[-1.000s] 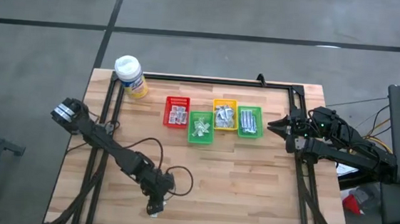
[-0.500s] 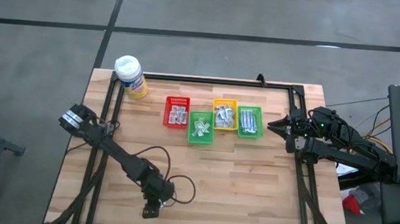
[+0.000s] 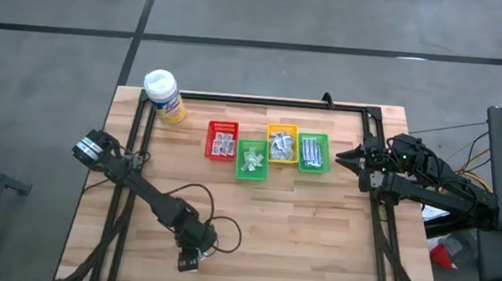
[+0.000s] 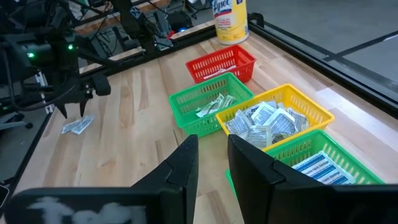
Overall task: Pick & Place First Aid Supplies
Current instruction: Put the ointment pack into the red basket
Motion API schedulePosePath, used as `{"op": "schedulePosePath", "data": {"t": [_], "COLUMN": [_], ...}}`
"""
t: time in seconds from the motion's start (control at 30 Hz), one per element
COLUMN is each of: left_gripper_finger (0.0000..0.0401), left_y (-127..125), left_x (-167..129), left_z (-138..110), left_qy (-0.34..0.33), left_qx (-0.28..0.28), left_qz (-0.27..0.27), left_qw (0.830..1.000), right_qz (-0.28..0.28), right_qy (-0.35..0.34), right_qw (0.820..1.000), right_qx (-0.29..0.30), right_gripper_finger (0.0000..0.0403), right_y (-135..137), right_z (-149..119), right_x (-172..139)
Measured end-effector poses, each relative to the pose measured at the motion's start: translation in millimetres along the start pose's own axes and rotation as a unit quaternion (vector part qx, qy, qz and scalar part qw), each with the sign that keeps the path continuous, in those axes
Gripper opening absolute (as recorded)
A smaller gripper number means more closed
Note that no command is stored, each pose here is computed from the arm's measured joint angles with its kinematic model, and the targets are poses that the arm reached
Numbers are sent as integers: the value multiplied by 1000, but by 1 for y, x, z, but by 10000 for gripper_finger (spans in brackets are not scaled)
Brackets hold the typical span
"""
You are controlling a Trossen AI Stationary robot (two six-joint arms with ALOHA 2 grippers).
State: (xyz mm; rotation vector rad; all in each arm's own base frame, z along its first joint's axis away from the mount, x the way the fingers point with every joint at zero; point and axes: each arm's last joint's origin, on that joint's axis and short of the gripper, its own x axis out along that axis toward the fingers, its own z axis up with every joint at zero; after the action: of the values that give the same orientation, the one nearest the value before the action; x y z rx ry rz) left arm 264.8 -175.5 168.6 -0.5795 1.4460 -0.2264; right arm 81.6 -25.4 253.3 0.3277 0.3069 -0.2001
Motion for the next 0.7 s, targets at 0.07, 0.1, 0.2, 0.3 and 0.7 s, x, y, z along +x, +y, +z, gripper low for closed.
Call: {"op": "schedulePosePath", "data": {"t": [0.07, 0.1, 0.2, 0.3, 0.7], "left_gripper_finger": [159, 159, 159, 159, 148], "left_y": [0, -1, -1, 1, 3], "left_x": [0, 1, 6, 10, 22], "left_z": [1, 2, 4, 5, 10], "left_qy": [-10, -14, -19, -13, -18], "left_qx": [15, 24, 42, 39, 43], "left_qz": [2, 3, 0, 5, 5], "left_qw": [1000, 1000, 999, 999, 999], "right_qz": [0, 0, 0, 0, 0], "right_qy": [0, 0, 0, 0, 0], "right_qw": [1000, 1000, 1000, 1000, 1000], "right_qx": [0, 0, 0, 0, 1], "right_gripper_finger": [82, 80, 74, 69, 80], "right_y": [0, 0, 0, 0, 0], "right_z": [0, 0, 0, 0, 0], "right_x": [0, 0, 0, 0, 0]}}
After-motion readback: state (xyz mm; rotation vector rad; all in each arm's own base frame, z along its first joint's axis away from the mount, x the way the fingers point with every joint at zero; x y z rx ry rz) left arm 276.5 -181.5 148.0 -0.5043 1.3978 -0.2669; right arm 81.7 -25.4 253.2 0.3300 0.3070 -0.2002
